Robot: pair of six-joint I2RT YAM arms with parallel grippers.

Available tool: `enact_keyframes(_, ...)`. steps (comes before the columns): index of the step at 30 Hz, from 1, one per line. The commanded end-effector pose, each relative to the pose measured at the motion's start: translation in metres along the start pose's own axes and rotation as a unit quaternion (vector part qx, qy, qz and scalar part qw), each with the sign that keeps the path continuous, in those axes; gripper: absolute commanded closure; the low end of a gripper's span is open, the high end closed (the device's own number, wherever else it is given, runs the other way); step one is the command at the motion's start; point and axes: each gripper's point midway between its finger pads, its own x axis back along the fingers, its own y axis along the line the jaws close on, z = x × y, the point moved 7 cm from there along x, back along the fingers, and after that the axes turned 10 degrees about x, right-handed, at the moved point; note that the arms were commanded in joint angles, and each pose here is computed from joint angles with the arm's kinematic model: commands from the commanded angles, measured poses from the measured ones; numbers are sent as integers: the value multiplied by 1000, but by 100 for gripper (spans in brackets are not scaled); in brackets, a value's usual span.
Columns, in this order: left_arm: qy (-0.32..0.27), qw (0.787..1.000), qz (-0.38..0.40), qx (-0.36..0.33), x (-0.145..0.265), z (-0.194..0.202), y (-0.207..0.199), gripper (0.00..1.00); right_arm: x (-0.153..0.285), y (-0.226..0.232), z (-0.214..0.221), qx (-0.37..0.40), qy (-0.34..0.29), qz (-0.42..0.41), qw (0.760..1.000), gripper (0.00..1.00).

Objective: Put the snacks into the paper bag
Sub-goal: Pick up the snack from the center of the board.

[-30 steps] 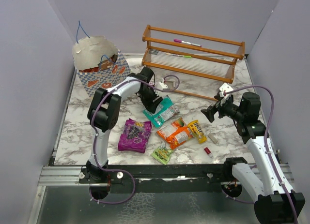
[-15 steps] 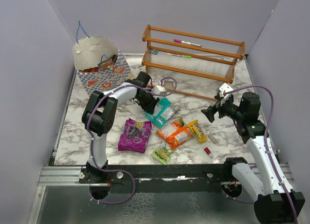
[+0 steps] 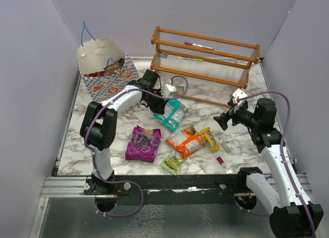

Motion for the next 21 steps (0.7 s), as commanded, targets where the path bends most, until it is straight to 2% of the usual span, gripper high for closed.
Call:
enact_keyframes(1,-63,996,-11,-64,43,-36,-19,100,1,-1,-1,12,-7,6,1000,1)
enact_keyframes(12,-130,980,-70,-136,109,-61,-44,100,3,-2,-3,17,-10,9,1000,0)
enact_keyframes(21,-223,943,-161,-187,180,-88,-68,100,3,-1,-4,17,-13,5,1000,0)
